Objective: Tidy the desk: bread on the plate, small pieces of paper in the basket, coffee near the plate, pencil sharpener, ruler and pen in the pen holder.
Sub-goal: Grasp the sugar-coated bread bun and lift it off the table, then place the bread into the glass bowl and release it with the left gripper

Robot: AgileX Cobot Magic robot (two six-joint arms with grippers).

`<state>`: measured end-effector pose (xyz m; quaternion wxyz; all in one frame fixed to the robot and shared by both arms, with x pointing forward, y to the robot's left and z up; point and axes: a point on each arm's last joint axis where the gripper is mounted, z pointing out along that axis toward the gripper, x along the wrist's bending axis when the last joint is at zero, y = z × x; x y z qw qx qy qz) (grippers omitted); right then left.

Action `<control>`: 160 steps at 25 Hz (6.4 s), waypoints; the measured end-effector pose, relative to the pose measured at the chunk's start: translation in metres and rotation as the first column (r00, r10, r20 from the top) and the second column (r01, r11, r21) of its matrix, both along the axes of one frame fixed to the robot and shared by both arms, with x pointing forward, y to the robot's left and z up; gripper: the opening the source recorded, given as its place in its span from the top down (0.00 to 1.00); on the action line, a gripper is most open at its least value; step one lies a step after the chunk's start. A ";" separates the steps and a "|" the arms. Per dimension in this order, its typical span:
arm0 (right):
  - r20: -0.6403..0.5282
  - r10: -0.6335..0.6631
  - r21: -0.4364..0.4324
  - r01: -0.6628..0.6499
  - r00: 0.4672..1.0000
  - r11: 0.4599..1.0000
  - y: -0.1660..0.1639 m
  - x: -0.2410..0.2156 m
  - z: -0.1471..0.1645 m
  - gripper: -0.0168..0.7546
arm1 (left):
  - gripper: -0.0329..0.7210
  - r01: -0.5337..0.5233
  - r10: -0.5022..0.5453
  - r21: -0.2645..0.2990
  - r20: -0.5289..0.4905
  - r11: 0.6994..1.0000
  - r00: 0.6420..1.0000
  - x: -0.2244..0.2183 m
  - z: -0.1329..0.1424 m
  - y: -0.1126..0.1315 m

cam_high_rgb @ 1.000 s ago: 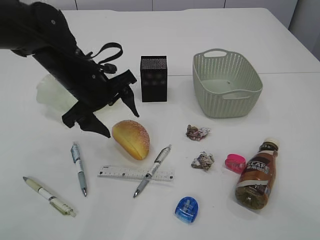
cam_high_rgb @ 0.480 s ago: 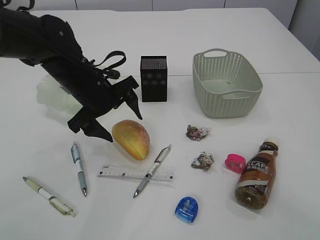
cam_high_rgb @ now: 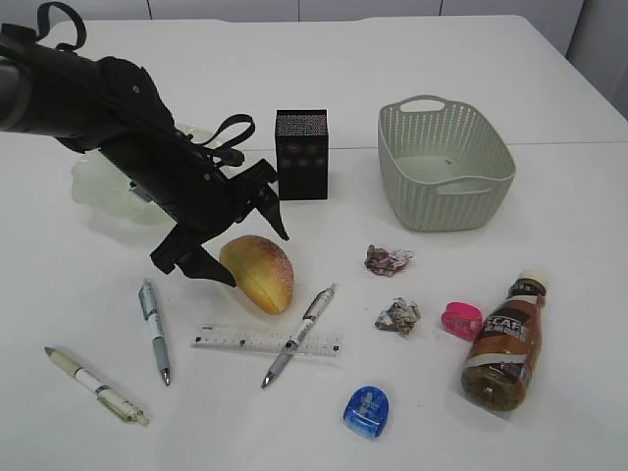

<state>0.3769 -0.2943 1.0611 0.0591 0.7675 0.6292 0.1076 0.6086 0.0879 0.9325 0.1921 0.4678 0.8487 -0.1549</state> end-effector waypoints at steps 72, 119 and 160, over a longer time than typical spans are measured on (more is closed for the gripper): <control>0.002 0.000 0.000 0.000 1.000 1.000 0.000 0.000 0.000 0.23 | 0.70 0.545 -0.595 0.436 -0.027 0.716 0.803 0.034 0.061 0.012; 0.002 0.005 -0.031 -0.005 1.000 0.999 -0.003 0.000 0.000 0.23 | 0.55 0.280 -0.408 0.553 0.121 0.785 0.905 0.147 0.045 0.120; 0.002 0.005 -0.031 -0.005 1.000 0.999 -0.003 0.000 0.000 0.23 | 0.21 0.111 -0.392 0.560 0.412 0.821 0.823 0.131 0.173 0.149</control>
